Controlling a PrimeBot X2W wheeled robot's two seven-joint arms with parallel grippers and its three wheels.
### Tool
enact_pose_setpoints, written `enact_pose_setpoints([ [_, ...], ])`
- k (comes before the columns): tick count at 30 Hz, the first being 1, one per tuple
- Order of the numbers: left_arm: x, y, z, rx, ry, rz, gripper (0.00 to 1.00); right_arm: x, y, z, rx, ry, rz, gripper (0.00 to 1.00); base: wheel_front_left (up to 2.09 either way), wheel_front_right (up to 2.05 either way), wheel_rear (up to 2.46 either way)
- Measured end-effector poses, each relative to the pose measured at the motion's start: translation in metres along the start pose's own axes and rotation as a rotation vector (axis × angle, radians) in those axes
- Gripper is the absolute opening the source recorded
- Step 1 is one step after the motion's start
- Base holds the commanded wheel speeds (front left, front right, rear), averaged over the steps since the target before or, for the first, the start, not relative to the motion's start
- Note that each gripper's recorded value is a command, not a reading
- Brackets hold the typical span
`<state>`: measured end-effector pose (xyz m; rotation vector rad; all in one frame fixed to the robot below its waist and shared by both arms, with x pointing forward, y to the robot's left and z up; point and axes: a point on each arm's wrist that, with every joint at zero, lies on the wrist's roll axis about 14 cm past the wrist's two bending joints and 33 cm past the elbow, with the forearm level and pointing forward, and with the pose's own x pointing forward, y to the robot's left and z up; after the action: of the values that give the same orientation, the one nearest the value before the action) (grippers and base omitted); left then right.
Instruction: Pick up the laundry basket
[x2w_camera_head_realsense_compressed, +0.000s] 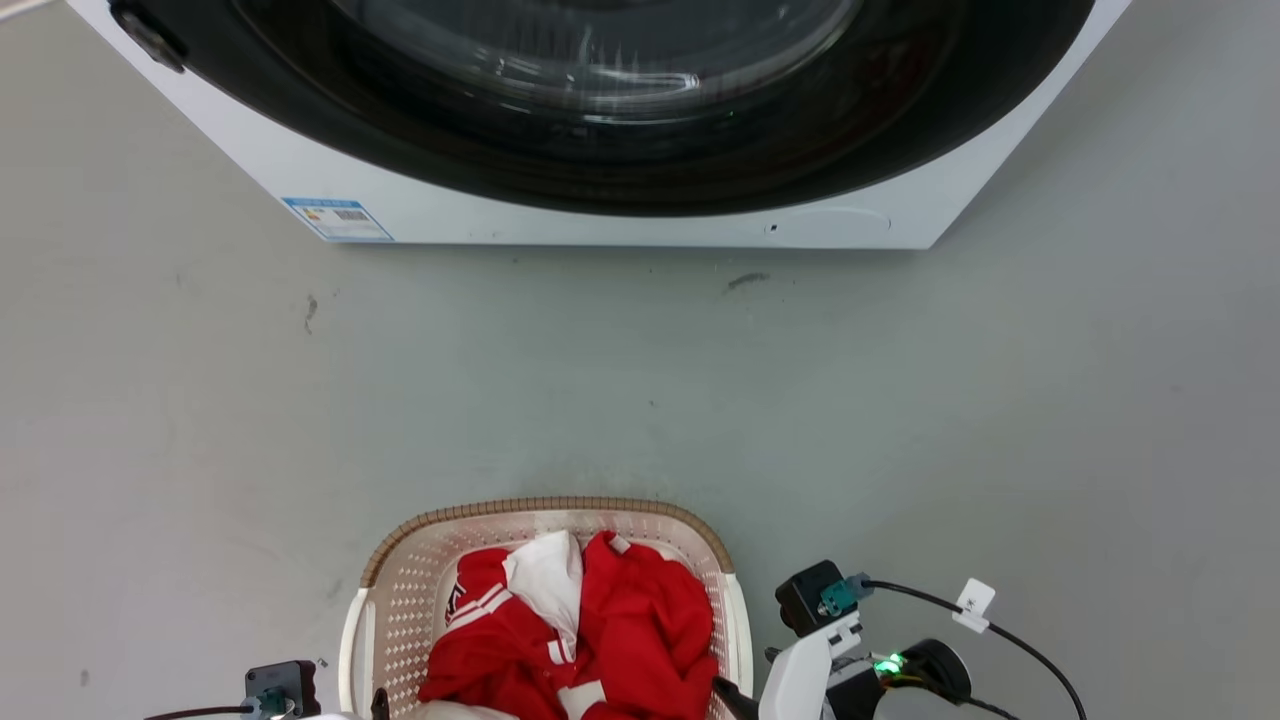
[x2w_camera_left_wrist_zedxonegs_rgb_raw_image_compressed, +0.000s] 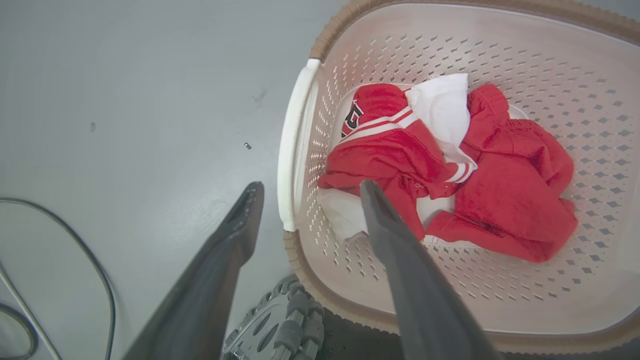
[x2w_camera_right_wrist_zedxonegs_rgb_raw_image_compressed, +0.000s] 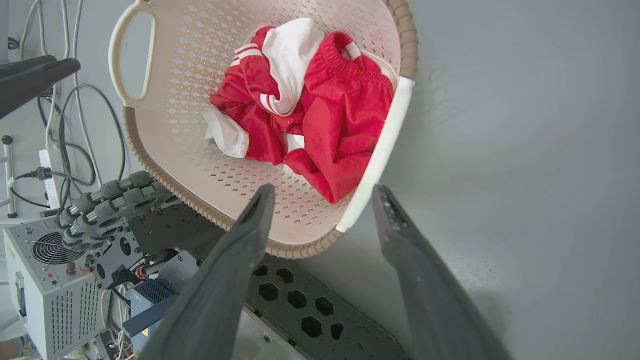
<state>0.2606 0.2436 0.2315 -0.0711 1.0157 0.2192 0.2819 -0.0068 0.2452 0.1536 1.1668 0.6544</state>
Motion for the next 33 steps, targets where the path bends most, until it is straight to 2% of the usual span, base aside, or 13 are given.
enact_pose_setpoints([
  [19, 0.039, 0.018, -0.047, 0.019, 0.256, 0.098, 1.0, 0.046, -0.028, -0.014, 0.065, 0.142, 0.038, 1.0, 0.0, 0.0, 0.0],
  [33, 0.065, 0.025, -0.056, 0.019, 0.292, 0.125, 1.0, 0.072, -0.043, -0.029, 0.165, 0.194, 0.059, 1.0, 0.0, 0.0, 0.0],
])
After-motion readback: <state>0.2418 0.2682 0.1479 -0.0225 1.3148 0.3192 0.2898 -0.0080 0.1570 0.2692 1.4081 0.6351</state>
